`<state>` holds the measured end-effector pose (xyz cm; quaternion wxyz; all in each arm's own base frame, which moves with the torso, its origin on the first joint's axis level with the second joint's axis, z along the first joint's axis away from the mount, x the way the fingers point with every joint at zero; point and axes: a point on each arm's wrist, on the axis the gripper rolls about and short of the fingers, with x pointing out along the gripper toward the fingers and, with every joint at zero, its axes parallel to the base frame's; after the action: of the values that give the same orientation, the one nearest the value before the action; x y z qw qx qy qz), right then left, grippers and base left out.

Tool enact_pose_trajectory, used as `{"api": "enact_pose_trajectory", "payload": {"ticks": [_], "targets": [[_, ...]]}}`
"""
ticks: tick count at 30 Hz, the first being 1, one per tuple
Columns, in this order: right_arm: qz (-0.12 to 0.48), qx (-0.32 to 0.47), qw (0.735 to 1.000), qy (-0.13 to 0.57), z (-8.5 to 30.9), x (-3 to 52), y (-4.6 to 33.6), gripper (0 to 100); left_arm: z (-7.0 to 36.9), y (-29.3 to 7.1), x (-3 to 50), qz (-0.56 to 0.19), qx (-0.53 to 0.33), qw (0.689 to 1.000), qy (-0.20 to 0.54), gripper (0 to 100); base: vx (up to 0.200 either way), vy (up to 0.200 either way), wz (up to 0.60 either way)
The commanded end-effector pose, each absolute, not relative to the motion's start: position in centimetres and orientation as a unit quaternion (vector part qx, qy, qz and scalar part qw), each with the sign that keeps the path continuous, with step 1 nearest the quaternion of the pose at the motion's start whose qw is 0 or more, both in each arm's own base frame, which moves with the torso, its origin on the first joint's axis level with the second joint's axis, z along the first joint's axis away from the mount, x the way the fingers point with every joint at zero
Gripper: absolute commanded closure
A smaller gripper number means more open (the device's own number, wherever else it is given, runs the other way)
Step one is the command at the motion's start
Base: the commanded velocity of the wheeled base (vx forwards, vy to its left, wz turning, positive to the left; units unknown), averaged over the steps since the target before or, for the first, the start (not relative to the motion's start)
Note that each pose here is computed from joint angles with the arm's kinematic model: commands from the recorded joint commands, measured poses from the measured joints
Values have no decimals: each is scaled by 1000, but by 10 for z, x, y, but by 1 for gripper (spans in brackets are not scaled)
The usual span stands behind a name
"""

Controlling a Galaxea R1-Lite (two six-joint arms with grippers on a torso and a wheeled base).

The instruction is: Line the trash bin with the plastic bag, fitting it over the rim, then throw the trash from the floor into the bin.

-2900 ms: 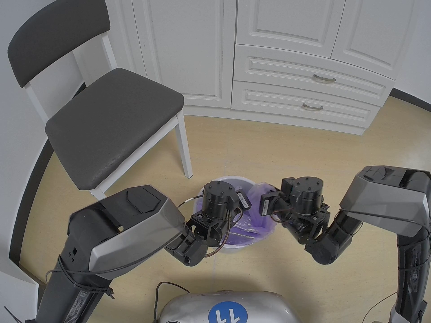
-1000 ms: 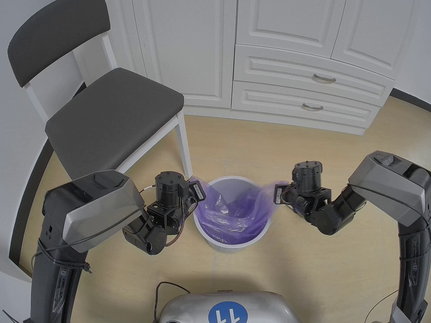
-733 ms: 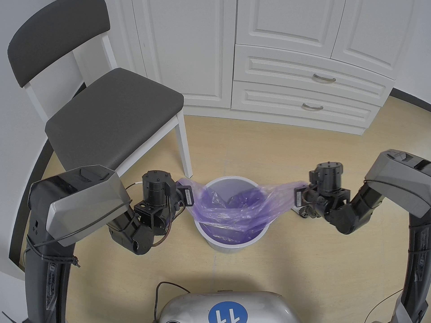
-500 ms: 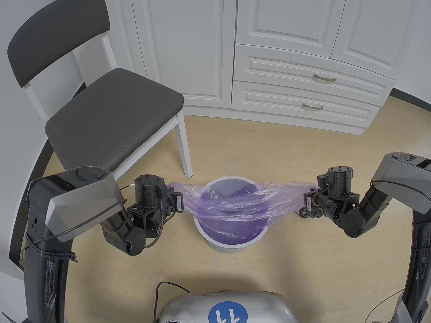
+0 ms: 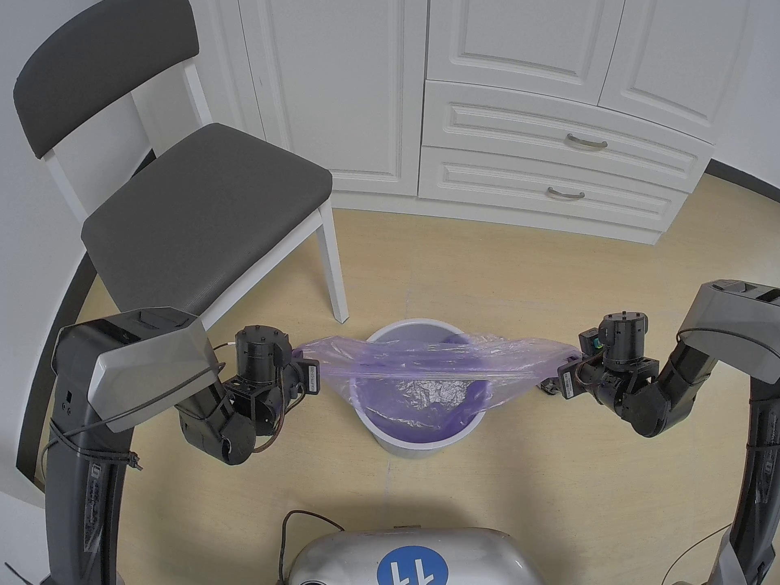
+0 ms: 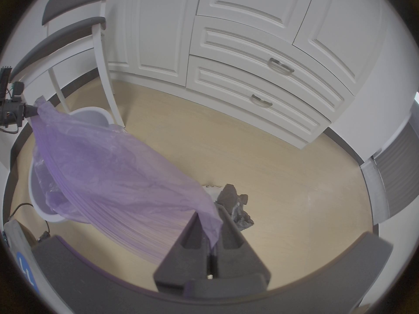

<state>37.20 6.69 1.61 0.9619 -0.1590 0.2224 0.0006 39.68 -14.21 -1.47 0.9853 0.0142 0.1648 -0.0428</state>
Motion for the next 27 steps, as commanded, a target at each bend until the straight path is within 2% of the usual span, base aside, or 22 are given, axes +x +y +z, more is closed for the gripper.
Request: {"api": "enact_pose_trajectory", "payload": {"ticks": [1,6,8,17,23,27], "targets": [[1,-161,960,228,16,367,65,100,-15,-141,396,-40,15,985,167,100,0,0,0],[22,-174,957,232,19,360,61,100,-13,-140,388,-44,17,984,172,100,0,0,0],[35,-179,955,234,16,358,62,100,-13,-147,380,-67,17,981,179,100,0,0,0],[45,-189,950,245,11,350,61,100,-16,-158,365,-92,24,976,195,100,0,0,0],[97,-251,924,271,4,328,51,100,-10,-157,342,-141,26,964,226,100,0,0,0],[111,-264,918,276,4,322,49,100,-9,-154,332,-157,37,953,256,100,0,0,0]]}}
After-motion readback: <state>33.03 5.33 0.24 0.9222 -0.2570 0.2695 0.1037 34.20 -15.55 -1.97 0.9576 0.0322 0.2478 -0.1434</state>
